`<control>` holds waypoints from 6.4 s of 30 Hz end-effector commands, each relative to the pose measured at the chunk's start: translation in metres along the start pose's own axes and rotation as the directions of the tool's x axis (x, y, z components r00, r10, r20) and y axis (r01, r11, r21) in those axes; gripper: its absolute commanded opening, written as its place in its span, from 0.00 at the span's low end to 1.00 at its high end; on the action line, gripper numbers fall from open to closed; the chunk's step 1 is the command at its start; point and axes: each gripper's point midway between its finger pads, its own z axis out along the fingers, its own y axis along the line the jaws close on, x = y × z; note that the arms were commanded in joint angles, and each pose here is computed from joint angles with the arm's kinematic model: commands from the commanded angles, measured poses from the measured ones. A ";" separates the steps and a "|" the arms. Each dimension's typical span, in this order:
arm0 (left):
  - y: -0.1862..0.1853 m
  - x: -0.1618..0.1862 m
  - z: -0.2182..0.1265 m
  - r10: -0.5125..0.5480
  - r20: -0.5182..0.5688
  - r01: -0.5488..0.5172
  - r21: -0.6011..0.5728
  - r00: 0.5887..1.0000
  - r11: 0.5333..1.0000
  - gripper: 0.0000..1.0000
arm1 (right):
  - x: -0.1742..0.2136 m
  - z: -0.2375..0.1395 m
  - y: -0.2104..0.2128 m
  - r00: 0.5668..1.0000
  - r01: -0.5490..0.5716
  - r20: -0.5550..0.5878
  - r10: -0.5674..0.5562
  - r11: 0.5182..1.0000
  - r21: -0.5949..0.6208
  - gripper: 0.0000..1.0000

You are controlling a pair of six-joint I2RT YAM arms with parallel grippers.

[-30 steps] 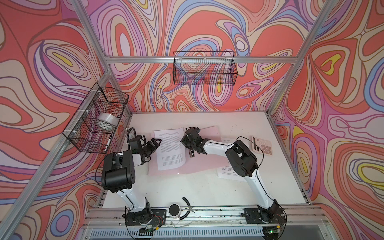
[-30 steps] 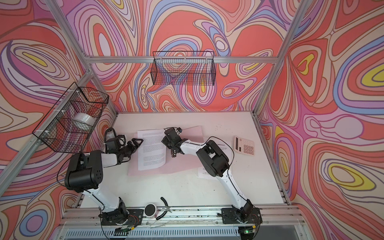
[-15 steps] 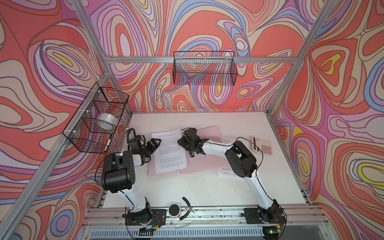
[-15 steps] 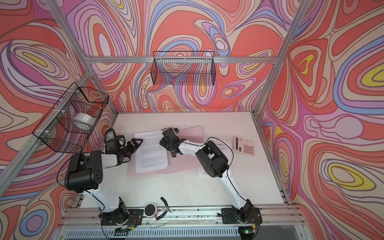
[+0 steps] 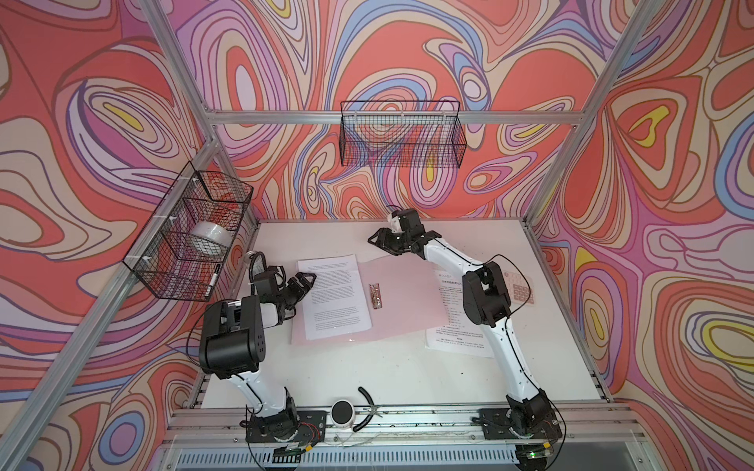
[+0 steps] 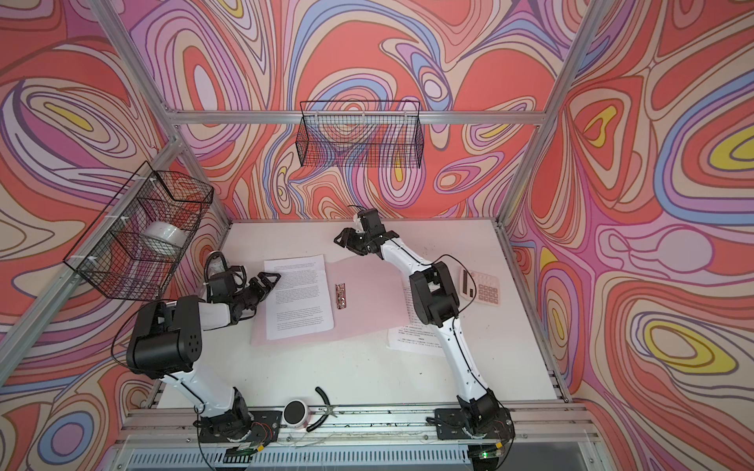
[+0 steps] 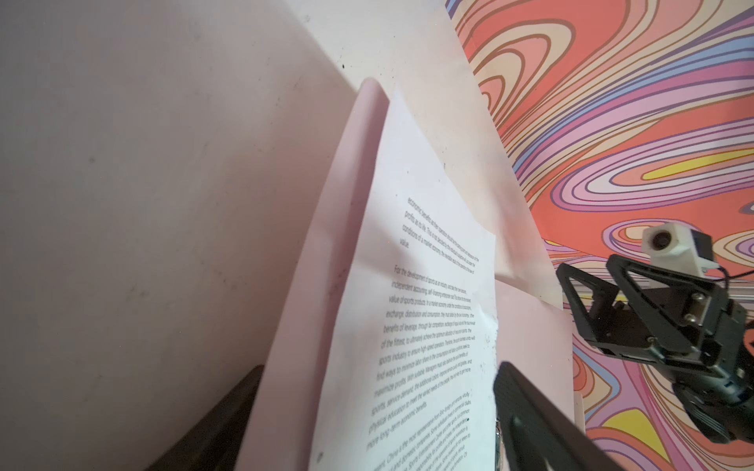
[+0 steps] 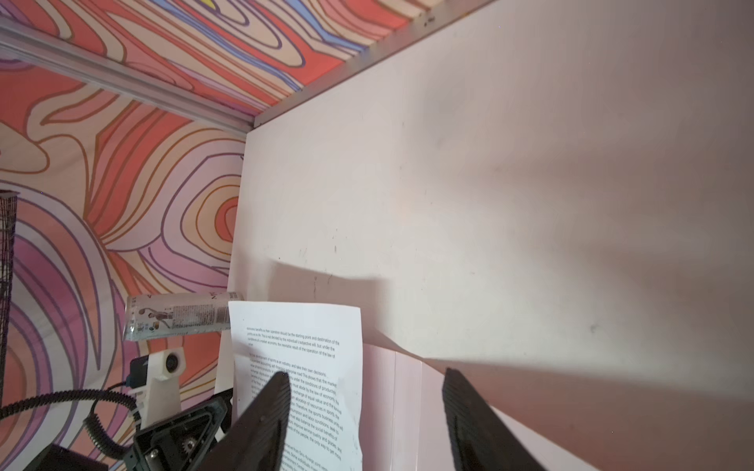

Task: Put the files into the folder

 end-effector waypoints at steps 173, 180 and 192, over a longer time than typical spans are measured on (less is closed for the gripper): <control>-0.025 -0.018 -0.006 -0.045 0.047 0.041 0.083 0.998 0.996 0.84 | 0.181 0.001 0.029 0.966 -0.099 -0.252 0.056 0.981 -0.164 0.23; -0.027 -0.031 0.011 -0.051 0.044 0.045 0.115 0.998 0.992 0.84 | 0.186 0.004 0.026 0.961 -0.124 -0.266 0.074 0.976 -0.179 0.20; -0.017 -0.036 0.028 -0.055 0.036 0.051 0.121 0.998 0.991 0.83 | 0.181 0.005 0.025 0.965 -0.111 -0.252 0.071 0.983 -0.148 0.00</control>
